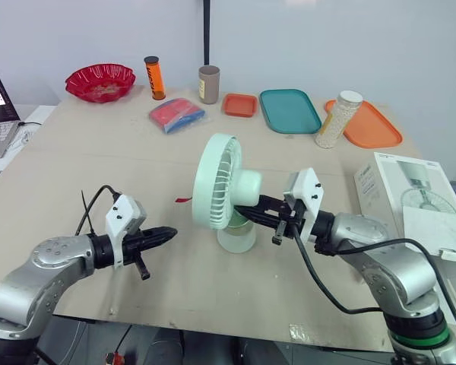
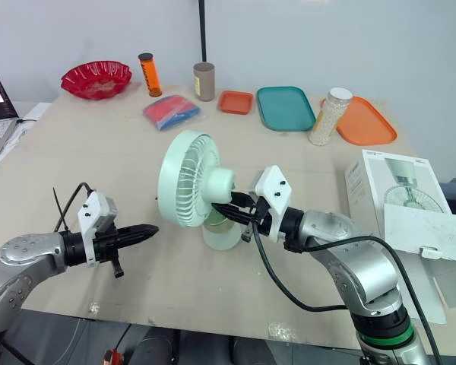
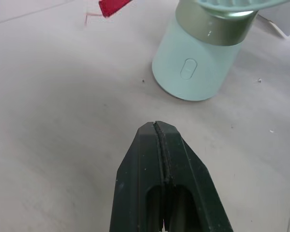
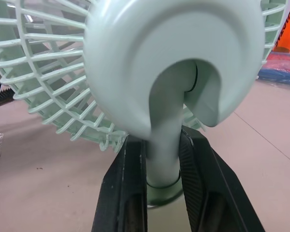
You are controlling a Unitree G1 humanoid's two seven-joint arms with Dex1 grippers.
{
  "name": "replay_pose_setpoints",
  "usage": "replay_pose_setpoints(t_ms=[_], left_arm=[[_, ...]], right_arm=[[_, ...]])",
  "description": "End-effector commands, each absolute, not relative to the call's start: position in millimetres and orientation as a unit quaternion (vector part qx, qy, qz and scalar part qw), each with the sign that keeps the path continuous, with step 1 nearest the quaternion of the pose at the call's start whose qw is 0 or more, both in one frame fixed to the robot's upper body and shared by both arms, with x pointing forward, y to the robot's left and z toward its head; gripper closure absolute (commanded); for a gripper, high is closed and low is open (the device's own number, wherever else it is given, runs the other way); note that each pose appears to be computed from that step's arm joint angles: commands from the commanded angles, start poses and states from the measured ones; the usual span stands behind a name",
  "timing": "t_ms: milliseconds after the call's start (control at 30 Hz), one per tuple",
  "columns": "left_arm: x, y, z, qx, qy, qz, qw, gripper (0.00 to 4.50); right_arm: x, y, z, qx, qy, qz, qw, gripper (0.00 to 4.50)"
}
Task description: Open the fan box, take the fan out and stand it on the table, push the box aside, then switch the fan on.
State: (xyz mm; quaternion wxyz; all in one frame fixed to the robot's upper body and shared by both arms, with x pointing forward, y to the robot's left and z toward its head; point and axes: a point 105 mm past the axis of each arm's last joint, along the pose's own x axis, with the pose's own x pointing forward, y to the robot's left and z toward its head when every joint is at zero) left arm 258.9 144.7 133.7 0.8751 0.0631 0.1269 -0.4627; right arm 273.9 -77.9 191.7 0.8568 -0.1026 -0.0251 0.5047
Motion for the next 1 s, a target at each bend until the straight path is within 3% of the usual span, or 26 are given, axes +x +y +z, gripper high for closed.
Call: replay_pose_setpoints(t_ms=[33,567,1000], left_arm=[[255.7,136.1,142.4,0.071,0.104,-0.473,0.872,4.44],[256.5,135.5,140.4,0.079,0.103,-0.475,0.87,4.44],[250.8,133.2,144.8,0.089,0.109,-0.479,0.866,4.44]], right_arm=[[273.5,-77.6,218.2,-0.109,-0.085,0.499,0.856,4.14],[311.0,-91.1,219.7,-0.126,-0.092,0.495,0.855,4.14],[317.0,-89.1,209.9,-0.117,-0.086,0.503,0.852,4.14]])
